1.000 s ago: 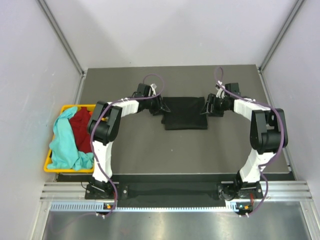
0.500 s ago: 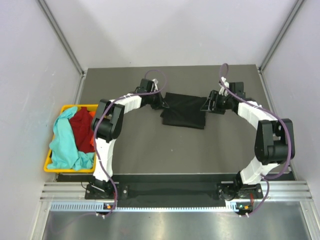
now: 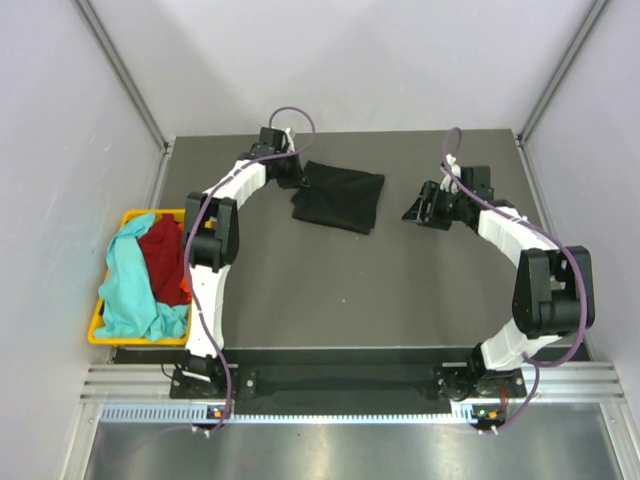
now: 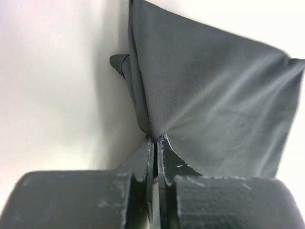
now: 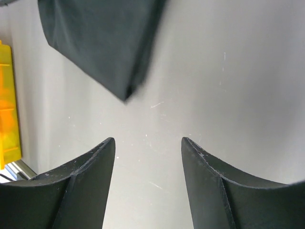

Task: Fold and stack the t-shirts
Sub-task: Neatly place the folded tshirt to the corner

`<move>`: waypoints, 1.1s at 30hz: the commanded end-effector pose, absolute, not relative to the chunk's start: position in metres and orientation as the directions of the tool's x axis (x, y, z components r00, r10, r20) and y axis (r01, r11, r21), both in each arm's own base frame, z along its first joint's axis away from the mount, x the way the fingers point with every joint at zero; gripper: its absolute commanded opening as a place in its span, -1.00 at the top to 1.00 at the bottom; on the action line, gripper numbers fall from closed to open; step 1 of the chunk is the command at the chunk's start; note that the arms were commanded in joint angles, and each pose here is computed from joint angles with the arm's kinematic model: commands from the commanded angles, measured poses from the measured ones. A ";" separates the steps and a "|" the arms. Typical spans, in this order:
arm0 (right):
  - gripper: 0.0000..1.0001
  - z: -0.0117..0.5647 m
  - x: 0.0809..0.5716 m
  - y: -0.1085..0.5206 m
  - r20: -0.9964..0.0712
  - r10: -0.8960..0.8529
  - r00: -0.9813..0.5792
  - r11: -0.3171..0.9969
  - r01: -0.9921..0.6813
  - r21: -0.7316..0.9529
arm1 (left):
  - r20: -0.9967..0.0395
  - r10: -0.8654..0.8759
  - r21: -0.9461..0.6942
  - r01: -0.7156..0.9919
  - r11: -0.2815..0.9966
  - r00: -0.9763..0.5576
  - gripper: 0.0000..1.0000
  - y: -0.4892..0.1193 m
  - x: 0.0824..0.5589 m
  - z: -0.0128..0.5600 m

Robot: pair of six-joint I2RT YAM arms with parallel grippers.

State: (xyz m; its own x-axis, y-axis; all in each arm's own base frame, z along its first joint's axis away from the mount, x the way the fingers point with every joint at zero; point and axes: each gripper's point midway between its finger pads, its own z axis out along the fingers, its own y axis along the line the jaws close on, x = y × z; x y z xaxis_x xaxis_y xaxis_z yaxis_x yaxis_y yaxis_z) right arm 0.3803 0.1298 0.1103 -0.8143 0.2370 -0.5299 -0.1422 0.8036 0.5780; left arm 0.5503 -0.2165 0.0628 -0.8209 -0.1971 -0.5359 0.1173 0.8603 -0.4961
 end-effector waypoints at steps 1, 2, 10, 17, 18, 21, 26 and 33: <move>-0.17 0.136 0.384 0.133 -0.592 0.245 -0.767 0.789 -0.197 0.582 | -0.597 -0.162 -0.380 0.099 0.920 -0.786 1.00 -0.161 0.576 0.064; -0.17 0.137 0.384 0.133 -0.594 0.248 -0.765 0.788 -0.198 0.584 | -0.606 -0.168 -0.363 0.082 0.928 -0.777 1.00 -0.143 0.582 0.064; -0.17 0.137 0.384 0.136 -0.597 0.252 -0.762 0.776 -0.210 0.595 | -0.712 -0.113 -0.198 0.044 0.979 -0.693 1.00 -0.051 0.621 0.070; -0.16 0.137 0.385 0.137 -0.598 0.253 -0.761 0.770 -0.215 0.600 | -0.780 -0.013 -0.043 0.033 0.999 -0.625 1.00 0.028 0.640 0.078; -0.17 0.137 0.385 0.138 -0.599 0.253 -0.760 0.769 -0.218 0.601 | -0.787 -0.009 -0.033 0.028 0.999 -0.616 1.00 0.035 0.641 0.081; -0.17 0.138 0.385 0.139 -0.601 0.255 -0.758 0.765 -0.222 0.604 | -0.821 0.020 0.017 0.012 1.000 -0.571 1.00 0.065 0.651 0.093; -0.17 0.140 0.385 0.140 -0.609 0.254 -0.752 0.763 -0.232 0.604 | -0.842 0.040 0.063 -0.024 0.998 -0.538 1.00 0.109 0.657 0.103; -0.17 0.139 0.384 0.142 -0.603 0.257 -0.755 0.751 -0.237 0.616 | -0.868 0.047 0.093 -0.070 0.993 -0.493 1.00 0.160 0.660 0.107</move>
